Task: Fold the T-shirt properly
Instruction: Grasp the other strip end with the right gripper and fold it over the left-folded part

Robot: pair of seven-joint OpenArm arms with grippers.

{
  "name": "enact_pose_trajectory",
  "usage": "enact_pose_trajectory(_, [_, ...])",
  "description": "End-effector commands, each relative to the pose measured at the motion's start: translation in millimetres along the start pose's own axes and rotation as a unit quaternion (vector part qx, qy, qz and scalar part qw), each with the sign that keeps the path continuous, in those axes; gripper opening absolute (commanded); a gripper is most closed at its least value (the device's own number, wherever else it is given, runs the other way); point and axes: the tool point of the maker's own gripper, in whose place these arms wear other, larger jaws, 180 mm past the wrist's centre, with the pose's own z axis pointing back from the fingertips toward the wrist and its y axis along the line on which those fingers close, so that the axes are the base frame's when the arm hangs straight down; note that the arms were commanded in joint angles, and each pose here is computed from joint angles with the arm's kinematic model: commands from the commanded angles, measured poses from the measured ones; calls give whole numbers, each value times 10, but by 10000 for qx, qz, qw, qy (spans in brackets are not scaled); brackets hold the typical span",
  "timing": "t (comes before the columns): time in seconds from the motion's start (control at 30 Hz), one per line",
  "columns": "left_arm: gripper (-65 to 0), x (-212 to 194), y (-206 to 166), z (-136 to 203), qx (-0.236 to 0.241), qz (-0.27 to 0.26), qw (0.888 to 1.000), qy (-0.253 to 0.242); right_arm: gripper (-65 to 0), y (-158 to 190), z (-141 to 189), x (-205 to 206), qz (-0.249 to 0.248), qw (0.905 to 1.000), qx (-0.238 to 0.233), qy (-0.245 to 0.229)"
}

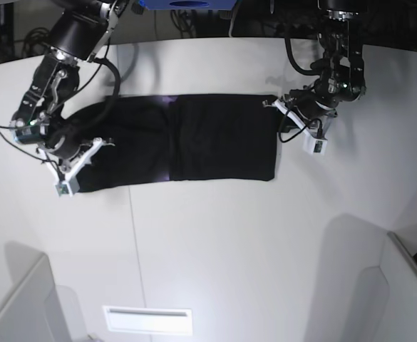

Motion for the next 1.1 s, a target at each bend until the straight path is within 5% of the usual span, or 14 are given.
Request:
enact_pose_trajectory(0.0, [-650, -13, 19, 19, 41, -74, 9999, 76, -650, 12, 79, 159, 57, 9996, -64, -269])
enact_pose_trajectory(0.3, [-650, -4, 7, 23, 31, -90, 9999, 68, -650, 724, 254, 385, 597, 9954, 291, -686])
enact_pose_trajectory(0.57, [-650, -88, -135, -27, -138, -210, 9995, 212, -650, 1268, 224, 389, 914, 9906, 833, -592])
enact_pose_trajectory(1.07, [-650, -116, -533, -165, -577, -342, 9973, 283, -650, 1440, 350, 446, 963, 9858, 1101, -821])
